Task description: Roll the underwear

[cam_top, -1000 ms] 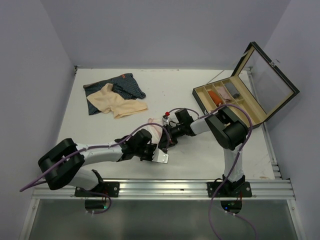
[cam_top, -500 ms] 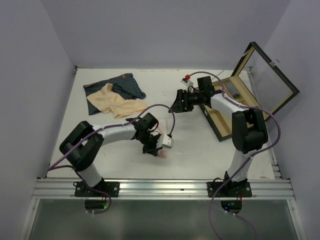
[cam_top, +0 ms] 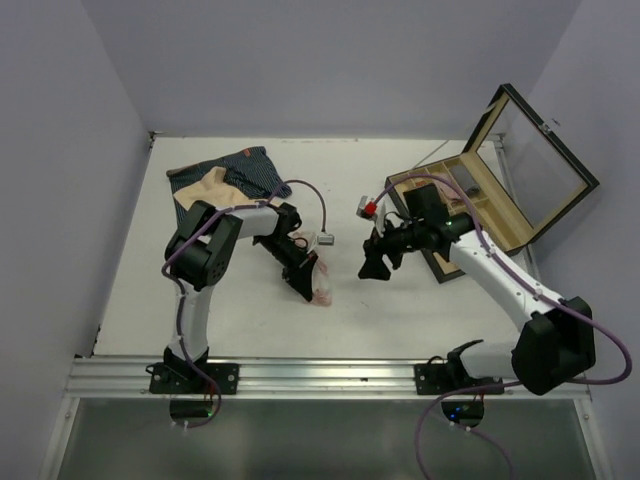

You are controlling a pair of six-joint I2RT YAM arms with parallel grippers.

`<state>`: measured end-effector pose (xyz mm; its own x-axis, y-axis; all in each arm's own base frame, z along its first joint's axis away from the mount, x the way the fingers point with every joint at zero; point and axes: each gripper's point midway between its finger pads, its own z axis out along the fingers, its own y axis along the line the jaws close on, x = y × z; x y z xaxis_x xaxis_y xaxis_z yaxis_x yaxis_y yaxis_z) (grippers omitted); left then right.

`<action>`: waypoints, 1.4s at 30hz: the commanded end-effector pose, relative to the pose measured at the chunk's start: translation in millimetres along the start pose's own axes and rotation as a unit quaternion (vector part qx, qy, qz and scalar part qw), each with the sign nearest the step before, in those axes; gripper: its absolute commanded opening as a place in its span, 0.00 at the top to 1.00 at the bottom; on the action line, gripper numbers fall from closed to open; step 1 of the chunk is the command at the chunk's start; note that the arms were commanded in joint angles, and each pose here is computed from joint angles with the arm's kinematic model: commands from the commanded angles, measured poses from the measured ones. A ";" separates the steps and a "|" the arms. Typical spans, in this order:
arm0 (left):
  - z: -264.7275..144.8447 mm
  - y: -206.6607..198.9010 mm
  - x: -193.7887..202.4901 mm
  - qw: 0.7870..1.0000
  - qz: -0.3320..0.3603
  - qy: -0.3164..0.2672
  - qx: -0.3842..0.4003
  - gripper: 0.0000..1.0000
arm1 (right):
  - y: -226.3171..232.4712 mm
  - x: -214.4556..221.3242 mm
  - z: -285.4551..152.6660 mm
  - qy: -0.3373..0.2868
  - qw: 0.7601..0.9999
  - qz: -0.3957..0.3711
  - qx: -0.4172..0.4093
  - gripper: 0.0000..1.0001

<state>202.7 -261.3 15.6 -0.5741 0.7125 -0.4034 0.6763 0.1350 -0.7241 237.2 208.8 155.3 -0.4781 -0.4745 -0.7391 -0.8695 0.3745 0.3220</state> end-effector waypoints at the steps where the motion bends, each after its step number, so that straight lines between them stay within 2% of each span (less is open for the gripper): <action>1: 0.7 27.1 18.6 0.999 -0.048 0.023 -0.003 1.00 | 28.1 4.4 16.5 0.039 0.986 -0.159 -0.012 0.32; 4: 0.6 36.2 25.5 0.997 -0.067 0.030 0.002 1.00 | 32.0 0.4 34.6 0.045 0.975 -0.216 -0.013 0.30; 7: 0.1 40.7 28.1 0.997 -0.078 0.029 0.002 1.00 | 44.5 4.9 63.0 0.059 0.953 -0.296 -0.032 0.29; 10: 0.9 42.7 27.8 0.996 -0.087 0.026 0.002 1.00 | 43.8 7.3 89.5 0.056 0.937 -0.342 -0.027 0.28; 18: 4.1 44.0 38.8 0.993 -0.118 0.011 -0.004 1.00 | 39.4 5.3 135.8 0.016 0.924 -0.382 -0.007 0.27; 25: 3.2 45.3 47.7 0.990 -0.141 0.002 0.008 1.00 | 47.0 15.1 161.8 0.021 0.921 -0.387 -0.034 0.30; 34: -4.5 52.4 52.7 0.988 -0.155 -0.010 0.012 1.00 | 65.2 40.5 179.9 0.045 0.907 -0.409 -0.086 0.41; 36: -7.0 52.9 53.6 0.988 -0.154 -0.013 0.011 1.00 | 62.9 42.6 183.8 0.049 0.910 -0.404 -0.084 0.50; 42: -15.2 49.6 54.1 0.989 -0.146 -0.023 0.006 0.94 | 51.3 60.5 200.4 0.078 0.913 -0.390 -0.087 0.66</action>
<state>197.0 -232.4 11.1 -0.8476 0.5257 -0.0728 0.2466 0.2686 -0.9311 188.5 353.2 17.4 0.2928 -0.6553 -0.6963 -0.9552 -0.2335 -0.1819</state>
